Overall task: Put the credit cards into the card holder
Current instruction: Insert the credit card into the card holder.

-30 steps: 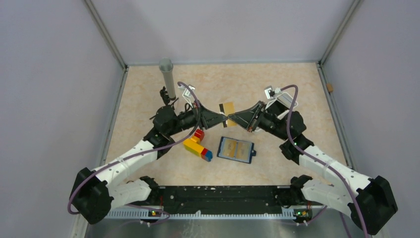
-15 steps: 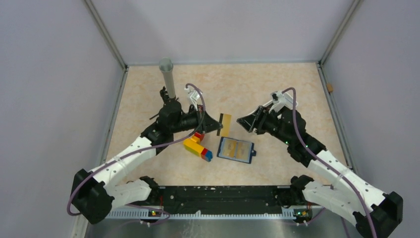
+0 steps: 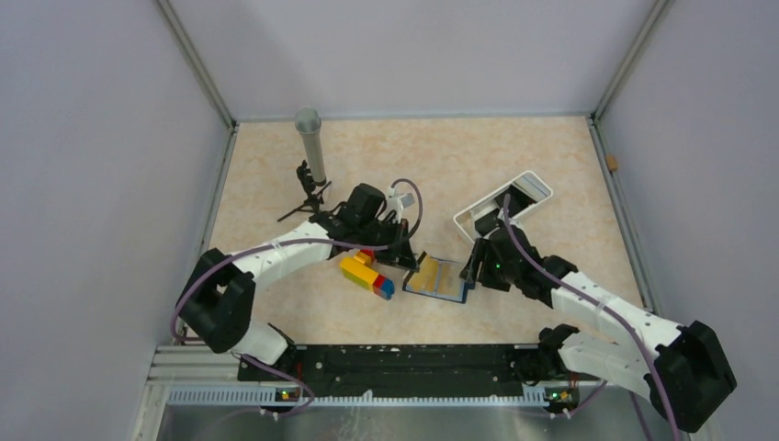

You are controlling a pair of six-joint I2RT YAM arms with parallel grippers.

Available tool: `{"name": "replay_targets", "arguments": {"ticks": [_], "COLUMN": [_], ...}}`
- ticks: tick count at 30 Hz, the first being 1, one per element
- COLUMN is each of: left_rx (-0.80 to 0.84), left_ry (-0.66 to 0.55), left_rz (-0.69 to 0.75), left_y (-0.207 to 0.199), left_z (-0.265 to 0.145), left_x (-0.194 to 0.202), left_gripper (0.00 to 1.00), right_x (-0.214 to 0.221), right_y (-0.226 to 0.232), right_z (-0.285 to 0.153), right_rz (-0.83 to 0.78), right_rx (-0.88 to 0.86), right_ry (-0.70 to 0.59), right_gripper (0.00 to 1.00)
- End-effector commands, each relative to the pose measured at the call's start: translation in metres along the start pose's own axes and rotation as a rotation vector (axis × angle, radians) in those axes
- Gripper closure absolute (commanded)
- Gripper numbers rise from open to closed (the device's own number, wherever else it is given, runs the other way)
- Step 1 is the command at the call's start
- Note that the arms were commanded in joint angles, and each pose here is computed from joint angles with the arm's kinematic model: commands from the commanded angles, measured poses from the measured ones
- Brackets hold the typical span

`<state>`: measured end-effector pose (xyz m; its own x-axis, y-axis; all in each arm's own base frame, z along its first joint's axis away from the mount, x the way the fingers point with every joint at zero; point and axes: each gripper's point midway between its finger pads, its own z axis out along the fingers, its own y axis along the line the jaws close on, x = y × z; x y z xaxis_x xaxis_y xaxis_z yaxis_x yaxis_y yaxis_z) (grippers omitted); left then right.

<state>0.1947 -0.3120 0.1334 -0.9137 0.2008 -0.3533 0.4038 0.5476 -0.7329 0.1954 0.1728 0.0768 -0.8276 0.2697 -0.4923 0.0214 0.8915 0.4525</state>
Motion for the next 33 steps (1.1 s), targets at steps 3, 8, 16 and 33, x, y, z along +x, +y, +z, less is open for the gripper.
{"name": "replay_targets", "arguments": {"ticks": [3, 8, 16, 33], "left_rx": [0.05, 0.057, 0.025, -0.052], "left_ry": [-0.038, -0.04, -0.077, -0.165], "left_rz": [-0.004, -0.082, -0.113, -0.227], "left_y": [-0.01, 0.0, 0.012, 0.042], "left_z": [0.018, 0.04, 0.064, 0.069], "left_x": [-0.013, -0.006, 0.0, 0.005], "left_gripper": [1.0, 1.0, 1.0, 1.0], "right_x": [0.011, 0.016, 0.022, 0.022], "right_y": [-0.005, 0.002, -0.011, -0.038], "right_z": [0.014, 0.025, 0.038, 0.041], "right_rz": [0.046, 0.073, 0.076, 0.058], "right_rx": [0.034, -0.007, 0.049, 0.18], "right_ry": [0.037, 0.056, 0.06, 0.036], "right_gripper": [0.41, 0.46, 0.59, 1.0]}}
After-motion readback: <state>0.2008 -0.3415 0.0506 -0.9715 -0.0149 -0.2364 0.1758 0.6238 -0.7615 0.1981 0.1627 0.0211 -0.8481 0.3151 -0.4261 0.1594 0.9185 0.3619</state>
